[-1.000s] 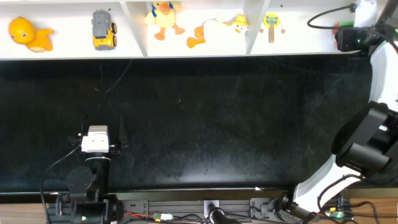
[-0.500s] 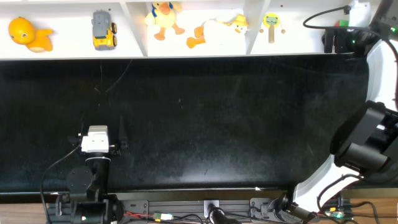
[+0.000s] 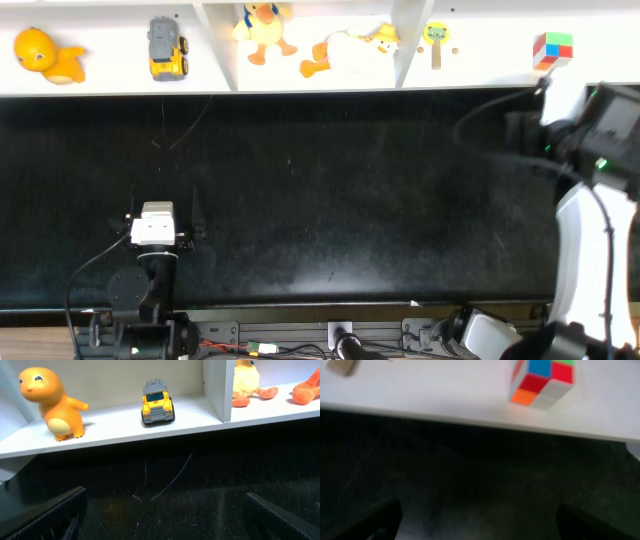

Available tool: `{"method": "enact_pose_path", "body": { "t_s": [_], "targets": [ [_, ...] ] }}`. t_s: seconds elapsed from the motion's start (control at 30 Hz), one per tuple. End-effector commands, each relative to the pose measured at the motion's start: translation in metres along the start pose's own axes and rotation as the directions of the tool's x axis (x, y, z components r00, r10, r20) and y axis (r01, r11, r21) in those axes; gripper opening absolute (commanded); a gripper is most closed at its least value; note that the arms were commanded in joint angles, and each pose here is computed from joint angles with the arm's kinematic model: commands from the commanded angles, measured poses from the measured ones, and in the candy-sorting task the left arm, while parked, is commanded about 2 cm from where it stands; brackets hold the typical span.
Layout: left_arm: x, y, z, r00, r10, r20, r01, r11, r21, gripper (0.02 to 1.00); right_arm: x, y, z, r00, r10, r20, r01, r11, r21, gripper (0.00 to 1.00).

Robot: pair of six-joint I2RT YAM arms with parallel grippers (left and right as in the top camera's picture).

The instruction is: Store Toys

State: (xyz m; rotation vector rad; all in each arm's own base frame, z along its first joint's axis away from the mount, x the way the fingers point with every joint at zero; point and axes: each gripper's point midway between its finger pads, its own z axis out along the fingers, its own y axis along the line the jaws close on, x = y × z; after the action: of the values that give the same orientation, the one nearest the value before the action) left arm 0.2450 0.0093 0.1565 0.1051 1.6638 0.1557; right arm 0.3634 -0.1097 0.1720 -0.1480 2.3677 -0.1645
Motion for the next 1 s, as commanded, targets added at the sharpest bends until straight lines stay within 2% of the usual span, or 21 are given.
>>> {"method": "enact_pose_path", "body": {
  "t_s": [0.03, 0.13, 0.2, 0.33, 0.4, 0.53, 0.63, 0.77, 1.0],
  "targets": [
    [0.001, 0.002, 0.000, 1.000, 0.017, 0.005, -0.017, 1.000, -0.013, 0.998, 0.008, 0.036, 0.002, 0.999, -0.019, 0.028, 0.018, 1.000, 0.003, 0.998],
    [0.001, 0.002, 0.000, 1.000, 0.017, 0.005, -0.017, 1.000, -0.013, 0.998, 0.009, 0.056, 0.006, 0.998, 0.009, 0.062, -0.013, 0.999, 0.053, 0.998],
    [0.001, 0.002, 0.000, 1.000, 0.017, 0.005, -0.017, 1.000, -0.013, 0.998, 0.011, 0.075, 0.008, 0.995, 0.016, 0.095, -0.021, 0.998, 0.059, 0.996],
    [0.001, 0.002, 0.000, 1.000, 0.017, 0.005, -0.017, 1.000, -0.013, 0.998, 0.016, 0.123, 0.008, 0.980, 0.008, 0.196, -0.004, 1.000, -0.021, 0.996],
    [0.001, 0.002, 0.000, 1.000, 0.017, 0.005, -0.017, 1.000, -0.013, 0.998, 0.019, 0.138, 0.002, 0.966, 0.043, 0.253, -0.031, 0.998, -0.052, 0.996],
    [0.001, 0.002, 0.000, 1.000, 0.017, 0.005, -0.017, 1.000, -0.013, 0.998, 0.031, 0.144, -0.018, 0.916, 0.207, 0.344, -0.183, 0.978, -0.101, 0.993],
    [0.001, 0.002, 0.000, 1.000, 0.017, 0.005, -0.017, 1.000, -0.013, 0.998, 0.044, 0.142, -0.031, 0.878, 0.270, 0.395, -0.236, 0.962, -0.135, 0.996],
    [0.001, 0.002, 0.000, 1.000, 0.017, 0.005, -0.017, 1.000, -0.013, 0.998, 0.057, 0.143, -0.046, 0.834, 0.294, 0.467, -0.239, 0.955, -0.174, 0.996],
    [0.001, 0.002, 0.000, 1.000, 0.017, 0.005, -0.017, 1.000, -0.013, 0.998, 0.065, 0.140, -0.062, 0.768, 0.296, 0.569, -0.228, 0.955, -0.189, 0.996]
  ]
}}
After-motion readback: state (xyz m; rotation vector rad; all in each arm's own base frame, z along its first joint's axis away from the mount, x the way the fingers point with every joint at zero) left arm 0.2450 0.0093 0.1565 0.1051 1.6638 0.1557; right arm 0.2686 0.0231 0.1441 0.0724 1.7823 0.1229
